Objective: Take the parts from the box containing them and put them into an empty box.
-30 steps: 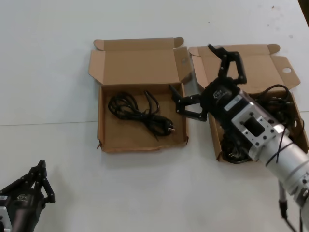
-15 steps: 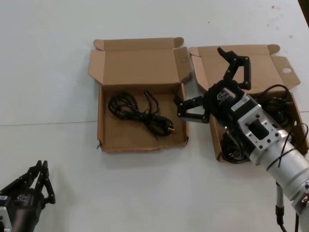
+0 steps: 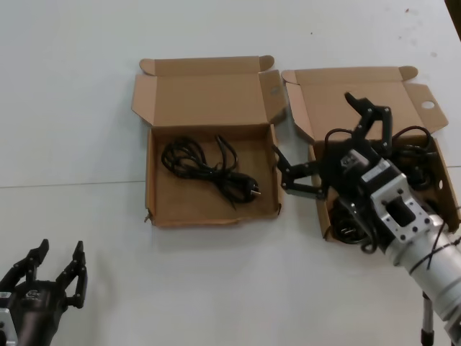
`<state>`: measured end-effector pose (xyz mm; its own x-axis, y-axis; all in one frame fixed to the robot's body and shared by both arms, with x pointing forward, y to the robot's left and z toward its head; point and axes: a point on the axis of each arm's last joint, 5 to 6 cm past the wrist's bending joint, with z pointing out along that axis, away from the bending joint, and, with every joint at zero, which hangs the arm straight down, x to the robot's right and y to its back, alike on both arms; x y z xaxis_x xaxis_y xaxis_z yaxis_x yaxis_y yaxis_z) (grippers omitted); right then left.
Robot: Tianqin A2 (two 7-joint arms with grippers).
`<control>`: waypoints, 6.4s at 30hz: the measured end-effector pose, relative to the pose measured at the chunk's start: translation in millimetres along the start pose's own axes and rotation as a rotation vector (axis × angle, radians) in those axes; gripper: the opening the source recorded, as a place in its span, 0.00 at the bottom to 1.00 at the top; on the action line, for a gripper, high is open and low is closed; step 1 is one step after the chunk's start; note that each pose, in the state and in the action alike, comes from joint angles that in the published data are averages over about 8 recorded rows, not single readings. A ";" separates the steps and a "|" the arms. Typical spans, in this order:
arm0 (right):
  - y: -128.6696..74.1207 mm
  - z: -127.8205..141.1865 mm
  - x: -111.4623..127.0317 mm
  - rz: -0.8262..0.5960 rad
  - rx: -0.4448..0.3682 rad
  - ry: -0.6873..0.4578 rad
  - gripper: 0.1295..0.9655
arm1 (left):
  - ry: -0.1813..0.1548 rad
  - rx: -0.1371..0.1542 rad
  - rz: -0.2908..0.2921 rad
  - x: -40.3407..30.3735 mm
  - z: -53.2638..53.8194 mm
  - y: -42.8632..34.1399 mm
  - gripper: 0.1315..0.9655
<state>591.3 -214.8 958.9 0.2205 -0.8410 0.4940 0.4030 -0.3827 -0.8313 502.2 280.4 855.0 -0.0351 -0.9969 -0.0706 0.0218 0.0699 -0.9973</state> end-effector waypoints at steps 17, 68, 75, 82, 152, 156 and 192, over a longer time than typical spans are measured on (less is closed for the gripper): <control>24.8 -30.5 -4.5 0.056 -0.093 0.062 1.00 | 0.000 0.000 0.000 0.0 0.0 0.0 0.57; 75.4 -120.2 -14.2 0.160 -0.351 0.228 1.00 | 0.000 0.000 0.000 0.0 0.0 0.0 1.00; 75.4 -120.2 -14.2 0.160 -0.352 0.228 1.00 | 0.000 0.000 0.000 0.0 0.0 0.0 1.00; 75.4 -120.2 -14.2 0.160 -0.352 0.228 1.00 | 0.000 0.000 0.000 0.0 0.0 0.0 1.00; 75.4 -120.2 -14.2 0.160 -0.352 0.228 1.00 | 0.000 0.000 0.000 0.0 0.0 0.0 1.00; 75.4 -120.2 -14.2 0.160 -0.352 0.228 1.00 | 0.000 0.000 0.000 0.0 0.0 0.0 1.00; 75.4 -120.2 -14.2 0.160 -0.352 0.228 1.00 | 0.000 0.000 0.000 0.0 0.0 0.0 1.00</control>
<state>511.8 -277.7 858.6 0.0383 -0.9481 0.3158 0.0446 -0.3141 -0.9484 502.2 280.4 855.0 -0.0351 -0.9969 -0.0706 0.0218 0.0699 -0.9973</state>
